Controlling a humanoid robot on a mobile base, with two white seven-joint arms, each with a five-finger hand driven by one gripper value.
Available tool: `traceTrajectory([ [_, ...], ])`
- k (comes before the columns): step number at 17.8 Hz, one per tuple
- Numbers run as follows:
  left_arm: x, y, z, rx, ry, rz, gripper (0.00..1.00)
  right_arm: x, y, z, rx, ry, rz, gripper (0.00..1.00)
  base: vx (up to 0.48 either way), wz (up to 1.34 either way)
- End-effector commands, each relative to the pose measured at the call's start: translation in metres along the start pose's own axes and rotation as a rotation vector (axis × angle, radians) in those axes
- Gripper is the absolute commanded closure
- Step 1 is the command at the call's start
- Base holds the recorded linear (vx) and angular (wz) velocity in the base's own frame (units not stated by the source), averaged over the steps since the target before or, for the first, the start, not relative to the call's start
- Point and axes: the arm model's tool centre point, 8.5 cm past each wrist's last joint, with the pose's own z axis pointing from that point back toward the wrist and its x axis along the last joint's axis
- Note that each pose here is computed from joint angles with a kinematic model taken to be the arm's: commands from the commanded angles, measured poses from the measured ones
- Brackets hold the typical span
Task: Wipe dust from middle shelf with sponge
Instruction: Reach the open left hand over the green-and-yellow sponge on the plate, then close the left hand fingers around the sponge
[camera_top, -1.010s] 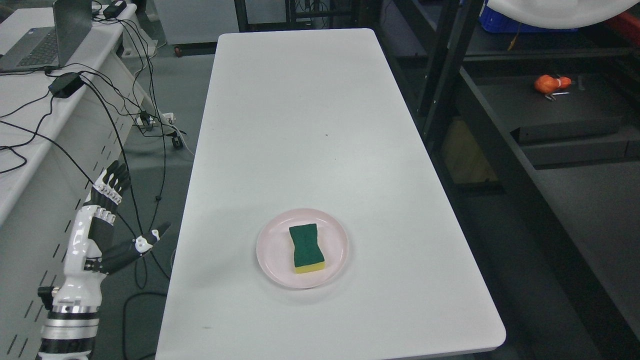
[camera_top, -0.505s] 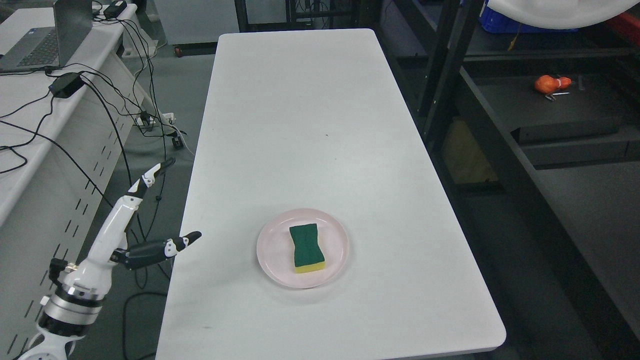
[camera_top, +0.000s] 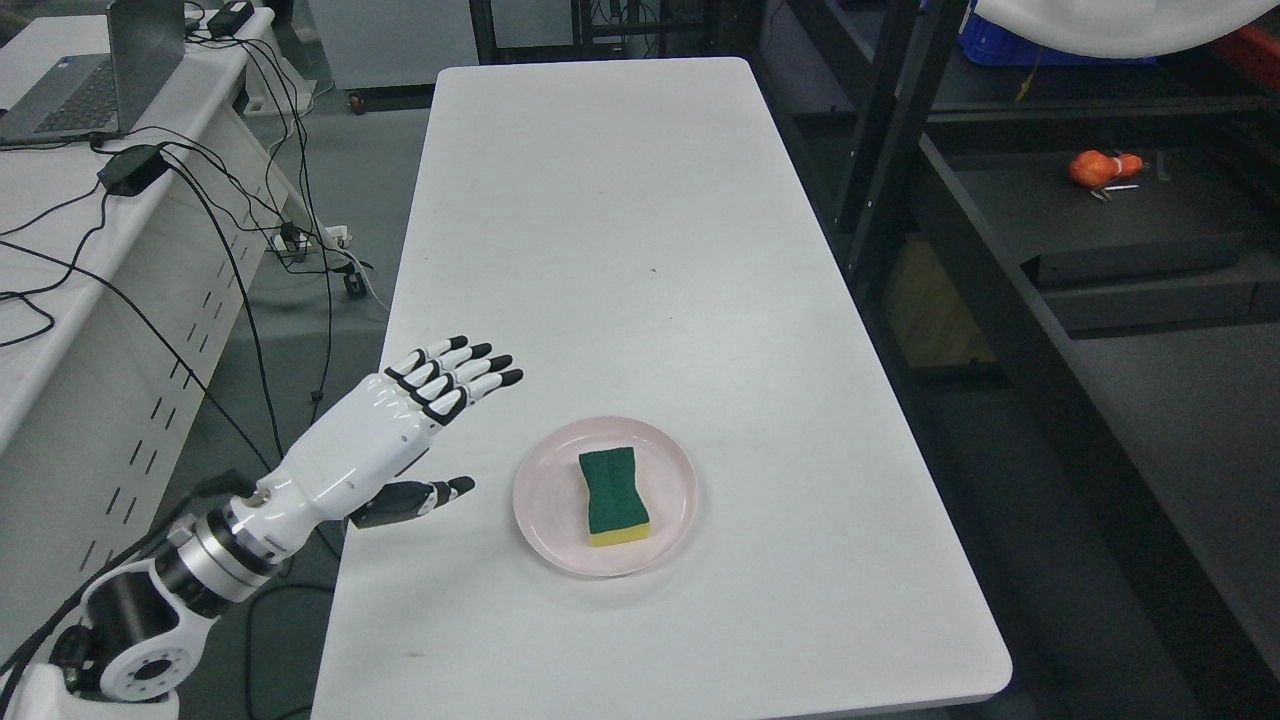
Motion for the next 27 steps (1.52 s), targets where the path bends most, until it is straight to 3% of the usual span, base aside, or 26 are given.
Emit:
traceTrajectory([
  [1, 0.024, -0.026, -0.056, -0.21, -0.138, -0.215, 0.05, 0.002, -0.01, -0.001, -0.009, 0.05, 0.003, 0.0, 0.0, 0.0],
  [11, 0.077, -0.055, -0.095, -0.282, -0.321, -0.254, 0.06, 0.002, -0.01, -0.001, -0.009, 0.05, 0.003, 0.0, 0.0, 0.0],
  [14, 0.064, -0.064, -0.091, -0.325, -0.283, -0.26, 0.07, 0.002, -0.01, -0.001, -0.009, 0.05, 0.003, 0.0, 0.0, 0.0],
  [22, 0.017, -0.039, -0.069, -0.344, -0.137, -0.306, 0.07, 0.002, -0.01, -0.001, -0.009, 0.051, 0.003, 0.0, 0.0, 0.0],
  [27, 0.011, -0.046, -0.065, -0.395, -0.119, -0.299, 0.07, 0.003, -0.009, -0.001, -0.009, 0.048, 0.003, 0.0, 0.0, 0.0],
])
